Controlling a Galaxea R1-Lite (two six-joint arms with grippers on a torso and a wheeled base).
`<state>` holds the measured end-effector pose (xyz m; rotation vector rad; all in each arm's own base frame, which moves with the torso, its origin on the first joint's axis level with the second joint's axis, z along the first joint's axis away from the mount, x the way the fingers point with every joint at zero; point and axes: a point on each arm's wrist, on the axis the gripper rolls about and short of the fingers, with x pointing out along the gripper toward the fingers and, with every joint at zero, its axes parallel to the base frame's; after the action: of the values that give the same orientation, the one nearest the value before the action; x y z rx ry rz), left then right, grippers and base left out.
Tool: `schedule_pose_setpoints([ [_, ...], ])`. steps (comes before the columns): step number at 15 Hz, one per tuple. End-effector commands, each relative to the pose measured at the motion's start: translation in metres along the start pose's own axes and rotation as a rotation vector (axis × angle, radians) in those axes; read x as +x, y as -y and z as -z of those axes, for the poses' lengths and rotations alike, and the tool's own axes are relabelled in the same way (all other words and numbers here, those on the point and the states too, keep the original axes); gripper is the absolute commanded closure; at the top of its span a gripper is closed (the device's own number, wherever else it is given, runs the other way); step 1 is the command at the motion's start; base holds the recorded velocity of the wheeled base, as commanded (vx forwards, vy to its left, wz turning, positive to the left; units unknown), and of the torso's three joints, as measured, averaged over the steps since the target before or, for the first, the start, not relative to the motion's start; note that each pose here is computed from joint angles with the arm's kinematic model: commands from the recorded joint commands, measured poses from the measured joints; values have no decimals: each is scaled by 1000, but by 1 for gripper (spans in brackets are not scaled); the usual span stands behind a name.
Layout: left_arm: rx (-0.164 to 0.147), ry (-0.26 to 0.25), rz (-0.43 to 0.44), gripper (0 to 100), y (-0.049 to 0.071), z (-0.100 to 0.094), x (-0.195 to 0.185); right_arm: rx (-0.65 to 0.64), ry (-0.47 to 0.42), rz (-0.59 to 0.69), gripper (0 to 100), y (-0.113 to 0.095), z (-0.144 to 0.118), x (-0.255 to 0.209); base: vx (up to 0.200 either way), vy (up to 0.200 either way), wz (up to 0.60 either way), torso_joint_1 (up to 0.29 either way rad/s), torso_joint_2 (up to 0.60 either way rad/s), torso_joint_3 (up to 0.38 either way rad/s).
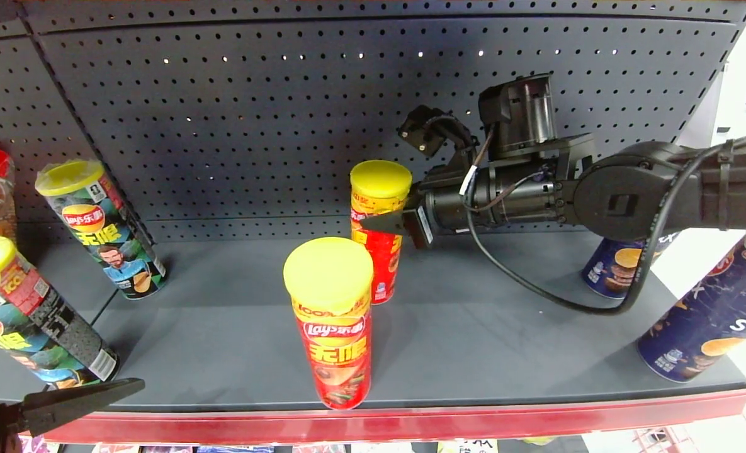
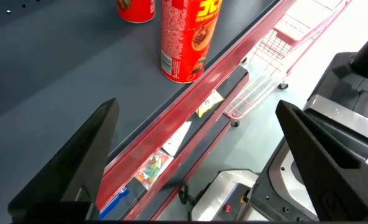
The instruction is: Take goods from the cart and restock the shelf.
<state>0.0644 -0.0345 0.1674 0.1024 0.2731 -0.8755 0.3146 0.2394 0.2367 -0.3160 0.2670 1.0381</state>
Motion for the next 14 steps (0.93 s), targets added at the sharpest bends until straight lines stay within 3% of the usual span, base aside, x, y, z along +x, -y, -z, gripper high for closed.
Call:
schedule_pose_setpoints([
  [1,-1,-3,1,0,0,0,1,2,-2,5,0,-2,-1,-3,0,0,0,0,0,0],
  [5,-14,-8,-1,0,-1,0,1,9,-7,9,0,-8,0,-18,0,0,0,0,0,0],
  [7,-34,-25,-28,0,-2,0,2,29,-31,25,0,-19,8,-43,0,0,0,0,0,0],
  [8,-63,-31,-43,0,-3,0,3,63,-35,39,0,-27,10,-60,0,0,0,0,0,0],
  [13,-105,-109,-94,0,-11,3,15,152,-22,115,0,-53,23,-122,0,0,0,0,0,0],
  [14,-115,-133,-97,0,-14,2,21,149,16,125,0,-68,34,-151,0,0,0,0,0,0],
])
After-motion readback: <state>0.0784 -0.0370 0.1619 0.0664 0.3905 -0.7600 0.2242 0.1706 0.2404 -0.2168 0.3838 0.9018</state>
